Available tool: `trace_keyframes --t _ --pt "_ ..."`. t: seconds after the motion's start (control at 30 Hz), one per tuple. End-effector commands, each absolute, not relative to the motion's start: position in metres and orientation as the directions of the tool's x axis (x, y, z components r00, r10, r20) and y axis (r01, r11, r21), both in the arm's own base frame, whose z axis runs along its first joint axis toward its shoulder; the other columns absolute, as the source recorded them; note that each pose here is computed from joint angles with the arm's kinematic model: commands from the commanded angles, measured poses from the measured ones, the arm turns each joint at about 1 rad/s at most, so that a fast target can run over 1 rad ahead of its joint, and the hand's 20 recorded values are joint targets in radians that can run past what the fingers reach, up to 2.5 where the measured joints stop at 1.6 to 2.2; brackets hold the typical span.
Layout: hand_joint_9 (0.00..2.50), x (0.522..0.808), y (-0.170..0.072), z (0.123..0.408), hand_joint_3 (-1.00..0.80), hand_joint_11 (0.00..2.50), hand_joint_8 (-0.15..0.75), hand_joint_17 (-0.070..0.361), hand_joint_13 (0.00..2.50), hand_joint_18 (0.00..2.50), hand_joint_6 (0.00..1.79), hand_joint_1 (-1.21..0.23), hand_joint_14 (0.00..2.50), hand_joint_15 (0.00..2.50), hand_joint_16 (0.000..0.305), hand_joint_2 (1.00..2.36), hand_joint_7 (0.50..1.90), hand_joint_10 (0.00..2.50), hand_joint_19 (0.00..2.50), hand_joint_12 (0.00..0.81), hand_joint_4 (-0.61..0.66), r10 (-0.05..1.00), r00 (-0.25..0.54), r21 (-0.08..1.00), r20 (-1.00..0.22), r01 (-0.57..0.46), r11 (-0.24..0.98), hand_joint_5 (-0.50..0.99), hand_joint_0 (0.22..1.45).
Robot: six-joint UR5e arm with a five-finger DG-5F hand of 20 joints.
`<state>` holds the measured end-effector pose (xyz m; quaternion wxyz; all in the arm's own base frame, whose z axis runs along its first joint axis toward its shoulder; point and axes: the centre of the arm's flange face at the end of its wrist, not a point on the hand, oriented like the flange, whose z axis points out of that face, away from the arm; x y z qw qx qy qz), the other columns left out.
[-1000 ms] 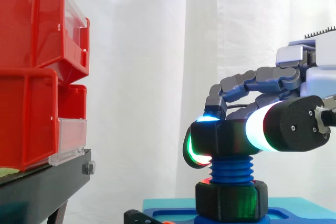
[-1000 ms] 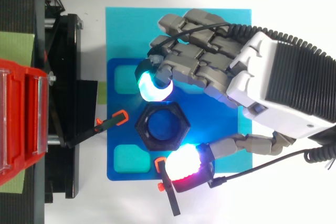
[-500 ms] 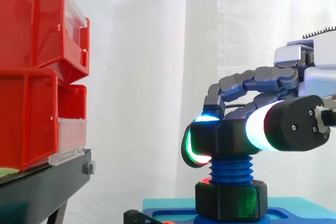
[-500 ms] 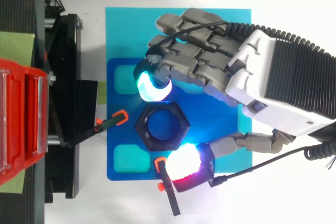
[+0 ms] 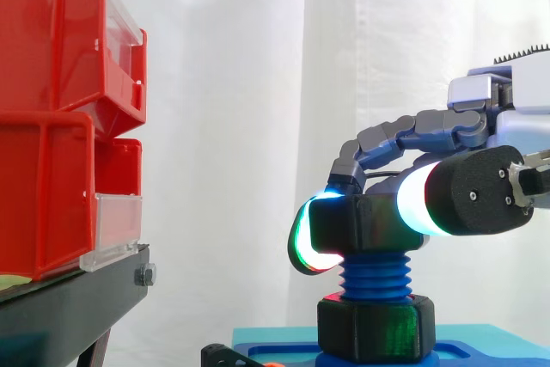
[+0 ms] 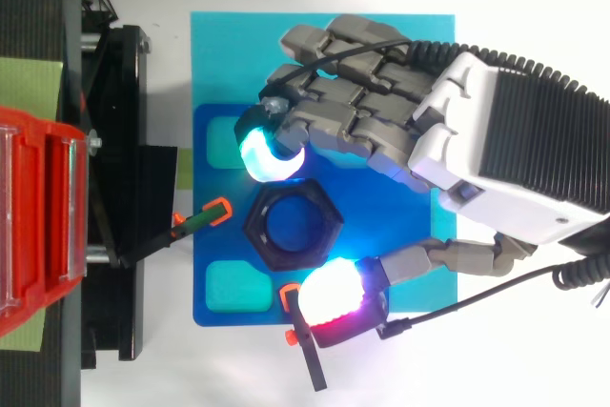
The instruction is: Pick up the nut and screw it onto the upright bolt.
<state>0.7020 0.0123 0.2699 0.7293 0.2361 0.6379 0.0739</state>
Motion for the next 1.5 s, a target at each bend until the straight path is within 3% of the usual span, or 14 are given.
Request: trace_keyframes --t 0.0,0.4,0.67,0.93,1.47 --pt "0.36 0.702 0.011 0.270 -0.50 0.00 0.309 0.103 0.28 0.19 0.50 -0.36 0.00 0.00 0.046 1.00 0.74 0.00 0.00 0.358 0.25 0.409 0.176 0.439 -0.895 0.193 0.878 -0.24 0.41" --pt "0.28 0.703 0.008 0.271 -0.50 0.00 0.293 0.115 0.20 0.11 0.50 -0.29 0.00 0.00 0.051 1.00 0.63 0.00 0.00 0.376 0.21 0.411 0.173 0.438 -0.895 0.178 0.881 -0.26 0.40" --pt "0.20 0.706 0.010 0.274 -0.50 0.00 0.264 0.113 0.05 0.00 0.50 -0.10 0.00 0.00 0.050 1.00 0.63 0.00 0.00 0.369 0.18 0.418 0.188 0.447 -0.889 0.155 0.881 -0.25 0.43" --pt "0.23 0.716 0.019 0.297 -0.50 0.00 0.265 0.108 0.04 0.00 0.50 -0.08 0.00 0.00 0.048 1.00 0.70 0.00 0.00 0.359 0.21 0.423 0.195 0.451 -0.885 0.129 0.883 -0.21 0.45" --pt "0.35 0.715 0.026 0.298 -0.50 0.00 0.301 0.098 0.12 0.00 0.50 -0.16 0.00 0.00 0.044 1.00 1.00 0.00 0.00 0.344 0.30 0.422 0.177 0.446 -0.889 0.131 0.885 -0.15 0.47"
